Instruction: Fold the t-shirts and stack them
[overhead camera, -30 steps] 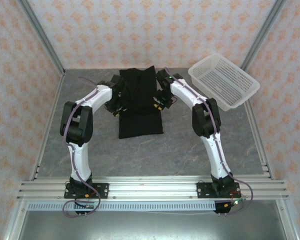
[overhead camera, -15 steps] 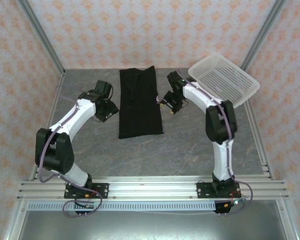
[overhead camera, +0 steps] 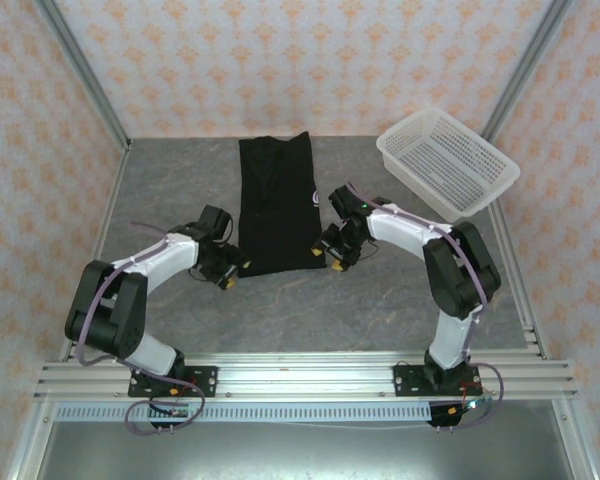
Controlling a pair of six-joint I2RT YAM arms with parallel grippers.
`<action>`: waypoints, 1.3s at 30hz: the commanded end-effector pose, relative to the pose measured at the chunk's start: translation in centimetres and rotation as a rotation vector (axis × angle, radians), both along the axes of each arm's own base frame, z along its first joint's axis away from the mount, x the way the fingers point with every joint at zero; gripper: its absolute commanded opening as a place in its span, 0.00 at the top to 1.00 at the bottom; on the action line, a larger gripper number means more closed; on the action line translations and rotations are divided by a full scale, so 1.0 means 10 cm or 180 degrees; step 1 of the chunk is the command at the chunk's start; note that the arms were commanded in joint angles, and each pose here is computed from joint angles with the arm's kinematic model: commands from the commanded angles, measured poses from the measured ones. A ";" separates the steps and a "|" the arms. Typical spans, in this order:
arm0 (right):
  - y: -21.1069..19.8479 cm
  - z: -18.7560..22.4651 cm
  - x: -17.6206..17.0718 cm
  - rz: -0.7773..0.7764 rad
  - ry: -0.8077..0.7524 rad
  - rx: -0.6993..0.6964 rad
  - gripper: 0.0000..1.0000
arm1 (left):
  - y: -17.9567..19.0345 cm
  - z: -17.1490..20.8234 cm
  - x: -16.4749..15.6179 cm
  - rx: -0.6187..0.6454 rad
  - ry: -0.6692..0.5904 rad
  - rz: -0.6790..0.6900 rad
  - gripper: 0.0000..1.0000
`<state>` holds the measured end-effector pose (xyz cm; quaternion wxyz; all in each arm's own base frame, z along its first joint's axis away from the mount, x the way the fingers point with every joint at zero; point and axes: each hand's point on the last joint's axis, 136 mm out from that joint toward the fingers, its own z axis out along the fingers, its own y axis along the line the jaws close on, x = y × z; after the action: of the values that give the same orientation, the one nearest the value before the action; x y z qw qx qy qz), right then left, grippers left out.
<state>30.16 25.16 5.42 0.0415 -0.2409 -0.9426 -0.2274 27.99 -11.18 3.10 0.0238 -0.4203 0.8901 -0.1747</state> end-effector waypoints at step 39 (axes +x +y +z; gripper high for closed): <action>-0.24 -0.06 -0.39 -0.0373 0.0340 -0.0239 1.00 | -0.13 0.27 -0.36 0.0566 0.0098 -0.1024 1.00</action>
<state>29.71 24.60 4.49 0.0495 -0.3312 -0.9152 -0.2241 28.46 -13.30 6.12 0.0537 -0.3141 0.9387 -0.1316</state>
